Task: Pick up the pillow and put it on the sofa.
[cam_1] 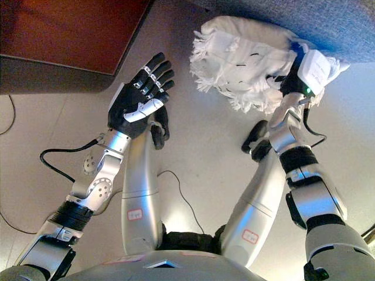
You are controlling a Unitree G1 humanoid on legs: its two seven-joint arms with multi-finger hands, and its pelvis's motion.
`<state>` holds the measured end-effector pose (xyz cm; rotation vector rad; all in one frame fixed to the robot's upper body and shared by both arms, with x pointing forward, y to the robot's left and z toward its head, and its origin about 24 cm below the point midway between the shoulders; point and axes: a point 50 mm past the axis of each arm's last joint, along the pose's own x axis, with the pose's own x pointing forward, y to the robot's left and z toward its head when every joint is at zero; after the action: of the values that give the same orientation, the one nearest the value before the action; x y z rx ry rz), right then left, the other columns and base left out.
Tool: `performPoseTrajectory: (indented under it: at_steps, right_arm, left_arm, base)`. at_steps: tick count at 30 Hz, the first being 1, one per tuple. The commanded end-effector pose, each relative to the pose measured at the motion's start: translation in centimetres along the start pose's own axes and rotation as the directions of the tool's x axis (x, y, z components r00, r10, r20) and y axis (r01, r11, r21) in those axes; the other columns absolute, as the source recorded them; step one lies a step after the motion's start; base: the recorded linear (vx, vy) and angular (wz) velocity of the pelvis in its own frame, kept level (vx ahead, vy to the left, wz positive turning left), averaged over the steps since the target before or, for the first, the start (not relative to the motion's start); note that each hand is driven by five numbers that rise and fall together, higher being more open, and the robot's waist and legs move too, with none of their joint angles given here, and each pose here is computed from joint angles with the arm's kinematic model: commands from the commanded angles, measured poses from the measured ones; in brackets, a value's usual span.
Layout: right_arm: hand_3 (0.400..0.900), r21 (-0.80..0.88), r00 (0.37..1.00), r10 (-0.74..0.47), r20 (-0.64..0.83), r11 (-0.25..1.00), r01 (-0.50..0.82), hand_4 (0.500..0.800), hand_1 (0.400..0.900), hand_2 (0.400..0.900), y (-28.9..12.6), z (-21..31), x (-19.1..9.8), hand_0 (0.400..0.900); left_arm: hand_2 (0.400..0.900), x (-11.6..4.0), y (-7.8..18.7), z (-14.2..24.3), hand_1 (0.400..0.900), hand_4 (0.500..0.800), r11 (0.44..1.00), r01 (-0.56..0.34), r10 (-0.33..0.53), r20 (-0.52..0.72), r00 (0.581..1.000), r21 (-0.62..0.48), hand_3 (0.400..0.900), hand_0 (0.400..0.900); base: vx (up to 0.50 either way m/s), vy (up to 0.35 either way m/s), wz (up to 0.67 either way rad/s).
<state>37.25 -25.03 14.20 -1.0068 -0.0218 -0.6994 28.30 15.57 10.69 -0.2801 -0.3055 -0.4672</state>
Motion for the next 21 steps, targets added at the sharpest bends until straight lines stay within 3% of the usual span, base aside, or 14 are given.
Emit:
performPoseTrajectory:
  at_steps: [1, 4, 5, 6, 13, 21]
  right_arm:
    - [0.900, -0.040, 0.998, 0.041, -0.052, 0.998, -0.043, 0.800, 0.900, 0.900, -1.8, 1.1, 2.4, 0.900]
    - [0.900, -0.055, 0.983, 0.147, -0.111, 0.987, -0.154, 0.800, 0.900, 0.900, -1.4, 0.7, 2.5, 0.900]
    - [0.490, -0.054, 0.978, 0.165, -0.125, 0.983, -0.173, 0.554, 0.490, 0.490, -1.2, 0.6, 2.5, 0.490]
    - [0.400, -0.051, 0.971, 0.188, -0.145, 0.979, -0.197, 0.500, 0.400, 0.400, -1.1, 0.5, 2.5, 0.400]
    - [0.400, 0.039, 0.968, 0.210, -0.138, 0.978, -0.207, 0.500, 0.400, 0.400, -0.6, 1.2, 1.8, 0.400]
    - [0.400, 0.190, 0.993, 0.105, -0.046, 0.977, -0.095, 0.500, 0.400, 0.400, -0.6, 2.9, 0.6, 0.400]
  left_arm:
    - [0.900, 2.0, -3.8, 2.6, 0.900, 0.800, 0.983, 0.175, -0.160, 0.195, 0.967, -0.059, 0.900, 0.900]
    - [0.900, 2.0, -3.9, 2.4, 0.900, 0.800, 0.980, 0.190, -0.175, 0.185, 0.967, -0.066, 0.900, 0.900]
    - [0.900, 2.0, -3.9, 2.3, 0.900, 0.800, 0.979, 0.193, -0.178, 0.181, 0.967, -0.069, 0.900, 0.900]
    - [0.900, 2.0, -3.9, 2.3, 0.900, 0.800, 0.978, 0.198, -0.183, 0.176, 0.967, -0.071, 0.900, 0.900]
    - [0.900, 2.0, -4.2, 2.1, 0.900, 0.800, 0.977, 0.196, -0.182, 0.148, 0.972, -0.082, 0.900, 0.900]
    - [0.900, 1.9, -3.7, 2.3, 0.900, 0.800, 0.991, 0.114, -0.102, 0.157, 0.982, -0.068, 0.900, 0.900]
  base:
    - [-0.009, -0.004, 0.15]
    - [0.000, -0.004, 0.14]
    - [0.008, -0.018, 0.11]
    - [0.010, -0.030, 0.09]
    - [0.023, -0.029, 0.03]
    - [0.013, -0.004, -0.07]
